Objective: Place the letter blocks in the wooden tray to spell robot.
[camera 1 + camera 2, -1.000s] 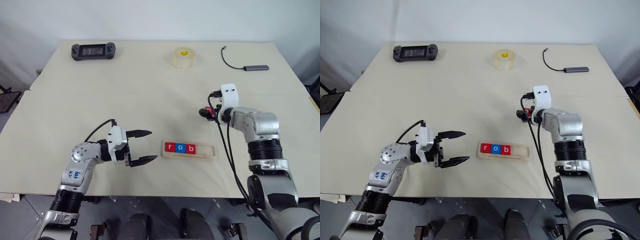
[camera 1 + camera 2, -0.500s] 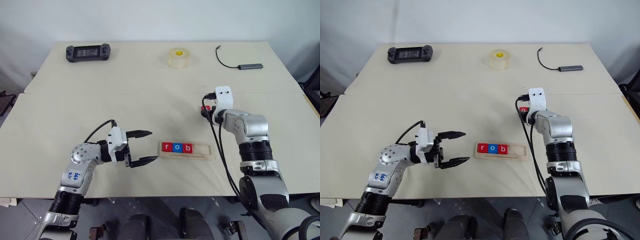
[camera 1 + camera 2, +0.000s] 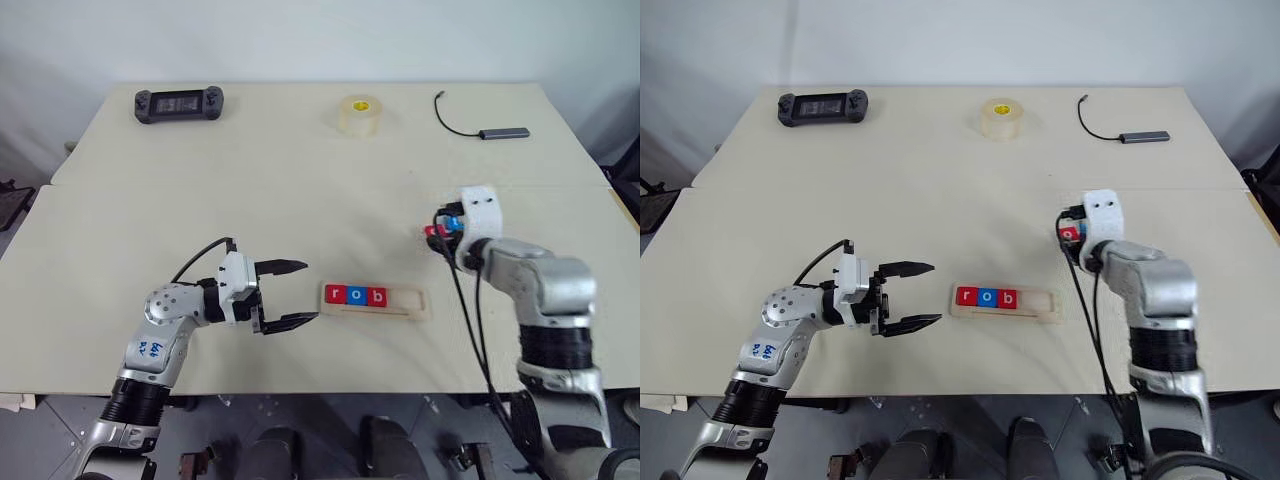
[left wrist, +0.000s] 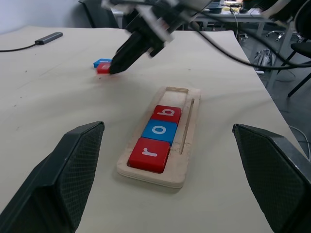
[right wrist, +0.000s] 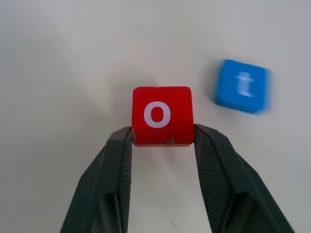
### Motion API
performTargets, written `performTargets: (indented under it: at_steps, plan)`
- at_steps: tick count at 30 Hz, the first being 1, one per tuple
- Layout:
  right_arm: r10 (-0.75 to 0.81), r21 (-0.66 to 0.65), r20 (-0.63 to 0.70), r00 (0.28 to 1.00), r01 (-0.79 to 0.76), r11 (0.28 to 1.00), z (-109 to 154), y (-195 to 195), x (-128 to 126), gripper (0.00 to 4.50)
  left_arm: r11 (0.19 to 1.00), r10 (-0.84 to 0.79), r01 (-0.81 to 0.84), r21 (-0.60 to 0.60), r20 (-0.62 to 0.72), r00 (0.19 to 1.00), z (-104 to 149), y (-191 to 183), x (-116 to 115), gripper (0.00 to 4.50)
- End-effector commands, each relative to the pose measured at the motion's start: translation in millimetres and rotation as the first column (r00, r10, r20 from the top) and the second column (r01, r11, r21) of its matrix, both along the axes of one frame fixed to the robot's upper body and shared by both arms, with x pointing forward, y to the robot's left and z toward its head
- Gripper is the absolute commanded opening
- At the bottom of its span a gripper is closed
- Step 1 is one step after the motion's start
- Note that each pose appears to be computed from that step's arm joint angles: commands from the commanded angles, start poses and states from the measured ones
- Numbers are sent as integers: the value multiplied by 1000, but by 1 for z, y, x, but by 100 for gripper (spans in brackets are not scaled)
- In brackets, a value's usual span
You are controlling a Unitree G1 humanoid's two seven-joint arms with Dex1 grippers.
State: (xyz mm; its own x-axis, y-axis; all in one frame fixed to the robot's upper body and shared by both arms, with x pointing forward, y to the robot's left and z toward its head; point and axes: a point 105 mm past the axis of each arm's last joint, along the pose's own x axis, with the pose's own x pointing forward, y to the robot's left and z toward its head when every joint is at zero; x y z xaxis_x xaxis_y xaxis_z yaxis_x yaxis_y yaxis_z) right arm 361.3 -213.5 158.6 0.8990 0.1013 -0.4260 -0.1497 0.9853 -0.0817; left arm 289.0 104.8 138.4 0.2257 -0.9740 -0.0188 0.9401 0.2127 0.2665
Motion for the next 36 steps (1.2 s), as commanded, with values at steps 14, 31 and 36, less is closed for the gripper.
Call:
performTargets:
  at_steps: [14, 31, 36]
  plan:
    - [-74, 27, -110, 991, 77, 997, -36, 5, -86, 146, 999, -34, 34, 19, 11, 999, 4, 5, 2, 450]
    - [553, -207, -204, 807, -588, 782, -16, -11, -88, 446, 1000, -23, 23, 10, 31, 999, 5, 3, 3, 450]
    - [749, -240, -178, 639, -766, 596, 1, -20, -75, 446, 999, -34, 33, 11, 47, 998, 8, 1, 4, 450]
